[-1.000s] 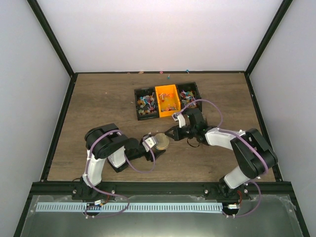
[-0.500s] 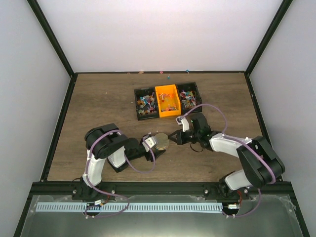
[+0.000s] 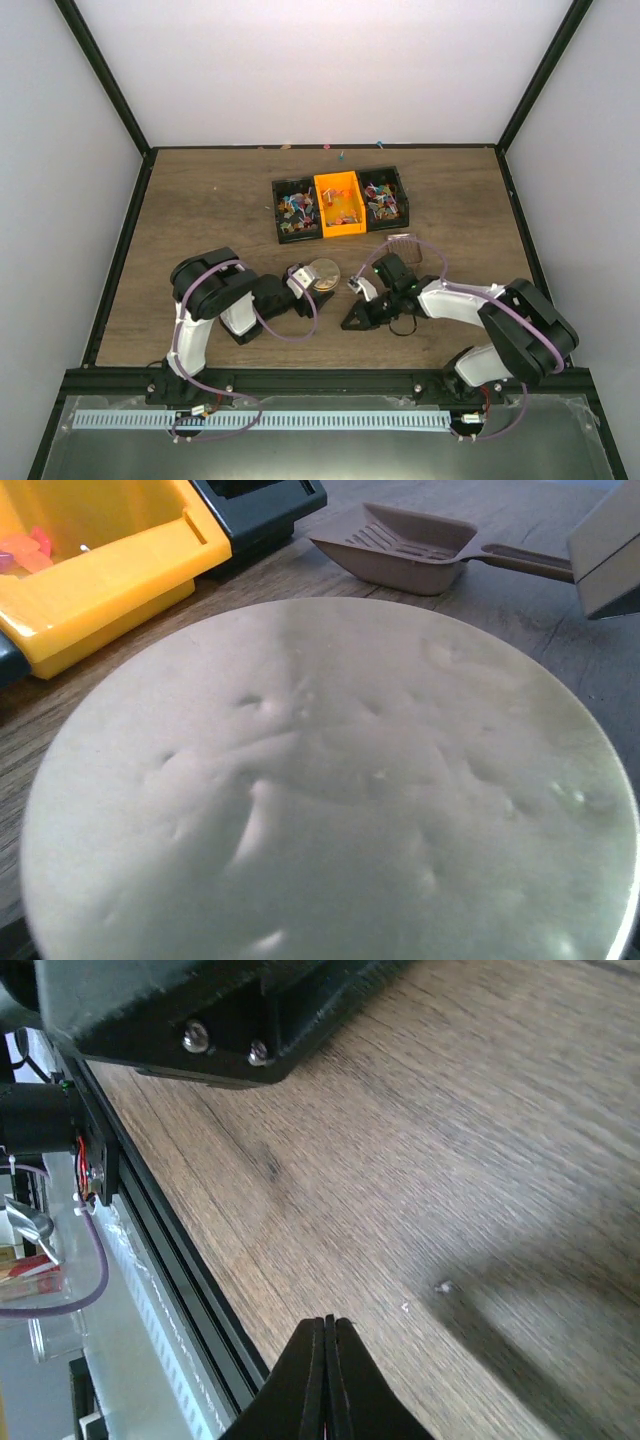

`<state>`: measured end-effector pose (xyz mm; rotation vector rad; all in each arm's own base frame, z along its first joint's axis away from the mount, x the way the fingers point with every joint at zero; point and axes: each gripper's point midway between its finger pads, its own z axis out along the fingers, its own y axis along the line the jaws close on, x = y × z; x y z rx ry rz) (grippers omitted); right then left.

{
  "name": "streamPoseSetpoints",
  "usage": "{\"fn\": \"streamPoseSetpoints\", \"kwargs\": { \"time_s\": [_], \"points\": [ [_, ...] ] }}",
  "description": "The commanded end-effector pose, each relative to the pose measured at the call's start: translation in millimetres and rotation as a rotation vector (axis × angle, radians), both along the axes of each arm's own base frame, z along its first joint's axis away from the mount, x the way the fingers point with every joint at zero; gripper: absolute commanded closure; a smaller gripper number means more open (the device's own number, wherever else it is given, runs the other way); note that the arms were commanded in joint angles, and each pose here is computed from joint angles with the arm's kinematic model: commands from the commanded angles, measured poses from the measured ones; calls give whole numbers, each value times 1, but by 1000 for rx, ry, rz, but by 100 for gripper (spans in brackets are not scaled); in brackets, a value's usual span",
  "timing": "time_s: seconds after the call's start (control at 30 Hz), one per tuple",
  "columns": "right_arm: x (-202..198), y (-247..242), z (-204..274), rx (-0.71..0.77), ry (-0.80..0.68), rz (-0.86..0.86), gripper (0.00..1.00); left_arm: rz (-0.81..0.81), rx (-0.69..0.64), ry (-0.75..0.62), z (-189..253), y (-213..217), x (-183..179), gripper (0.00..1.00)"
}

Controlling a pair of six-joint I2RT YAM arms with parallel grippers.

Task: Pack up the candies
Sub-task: Screw the bottle lid onto the packing bottle.

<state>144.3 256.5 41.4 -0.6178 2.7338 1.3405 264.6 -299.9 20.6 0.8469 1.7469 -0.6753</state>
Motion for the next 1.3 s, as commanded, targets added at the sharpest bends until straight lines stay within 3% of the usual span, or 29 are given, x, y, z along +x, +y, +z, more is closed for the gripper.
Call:
{"fn": "streamPoseSetpoints", "kwargs": {
  "time_s": [0.0,0.1,0.13,0.23,0.33,0.67,0.9,1.27],
  "points": [
    [10,3,24,13,-10,5,99,77,204,249,-75,38,-22,20],
    [42,0,49,39,-82,-61,99,71,209,248,-75,38,-22,19],
    [55,-3,58,42,-110,-93,95,68,209,251,-76,38,-23,19],
    [96,-11,79,44,-191,-177,71,60,211,260,-78,37,-25,20],
    [128,-10,88,28,-253,-205,66,56,211,268,-80,37,-26,20],
    [180,26,68,-21,-241,-113,74,38,208,273,-81,34,-27,19],
    [157,52,39,-50,-197,-15,74,44,210,276,-81,36,-27,19],
    [132,44,22,-47,-139,-13,86,51,212,278,-82,36,-27,19]
  ]
}}
